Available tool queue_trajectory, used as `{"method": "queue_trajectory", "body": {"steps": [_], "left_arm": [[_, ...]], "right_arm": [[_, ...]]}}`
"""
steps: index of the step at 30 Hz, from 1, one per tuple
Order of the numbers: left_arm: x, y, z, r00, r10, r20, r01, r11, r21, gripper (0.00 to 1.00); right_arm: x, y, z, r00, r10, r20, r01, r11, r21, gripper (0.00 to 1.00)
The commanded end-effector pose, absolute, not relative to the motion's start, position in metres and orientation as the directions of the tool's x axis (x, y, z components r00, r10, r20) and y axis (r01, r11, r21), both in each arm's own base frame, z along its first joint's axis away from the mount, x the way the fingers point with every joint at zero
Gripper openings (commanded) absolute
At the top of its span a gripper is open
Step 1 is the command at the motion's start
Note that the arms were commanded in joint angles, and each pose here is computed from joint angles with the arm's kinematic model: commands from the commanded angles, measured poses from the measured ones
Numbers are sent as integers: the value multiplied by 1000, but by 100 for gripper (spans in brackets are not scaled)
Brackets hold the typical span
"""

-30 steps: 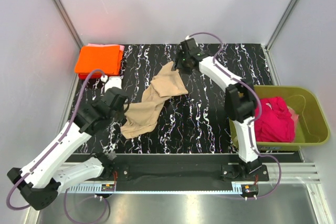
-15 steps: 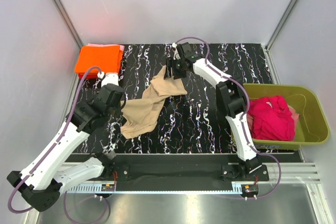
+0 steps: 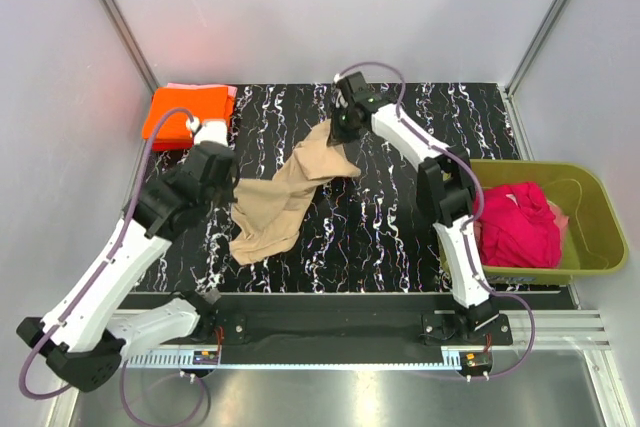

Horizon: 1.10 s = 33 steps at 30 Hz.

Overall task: Fold and stack the t-shirts
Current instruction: Flatten the tshirt out

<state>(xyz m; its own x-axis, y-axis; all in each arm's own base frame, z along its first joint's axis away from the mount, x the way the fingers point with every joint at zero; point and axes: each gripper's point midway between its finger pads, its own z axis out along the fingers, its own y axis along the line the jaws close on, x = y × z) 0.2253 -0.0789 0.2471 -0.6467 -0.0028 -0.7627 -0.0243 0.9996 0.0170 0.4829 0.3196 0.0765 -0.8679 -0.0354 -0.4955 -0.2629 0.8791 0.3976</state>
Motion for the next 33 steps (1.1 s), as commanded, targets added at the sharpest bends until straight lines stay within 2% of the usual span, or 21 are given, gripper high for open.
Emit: {"method": "queue_trajectory", "body": {"steps": [1,4,5,7,8,10,13,19,24,27,31,33], "left_arm": [[260,-67,338,-440,-45,-897,-99,995,-1,0],[274,-43,386,-347,-36,-937,-198,980,35,0],[274,-32,421,-268,-67,-961,-243,970,0,0],[272,-17,453,-191,-68,-979,-287,958,-10,0],[270,-12,478,-116,-87,-989,-299,953,-49,0],[267,-8,497,-72,-78,-994,-297,953,-53,0],[263,-7,523,-17,-95,-995,-275,958,-87,0],[266,2,519,-30,-57,-998,-329,943,-43,0],[278,10,515,-24,-37,-999,-377,926,-25,0],[305,19,502,-25,-34,-999,-394,919,-21,0],[360,0,460,-145,-96,-985,-279,959,-52,0],[367,2,464,-143,-133,-981,-261,961,-92,0]], "right_arm": [[489,291,268,-665,92,-742,-279,890,360,0],[469,262,357,-527,132,-839,-281,905,319,0],[464,253,376,-487,134,-863,-281,912,300,0],[443,226,428,-378,169,-910,-254,927,277,0],[437,218,441,-345,166,-924,-250,932,261,0],[419,198,473,-269,186,-945,-232,940,251,0],[406,181,491,-219,174,-960,-207,953,220,0],[400,177,477,-252,157,-955,-191,959,208,0],[415,185,457,-283,125,-951,-196,963,185,0],[438,196,441,-297,96,-950,-207,965,162,1],[473,216,416,-328,47,-943,-253,958,136,0],[485,227,417,-312,41,-949,-282,950,134,0]]}}
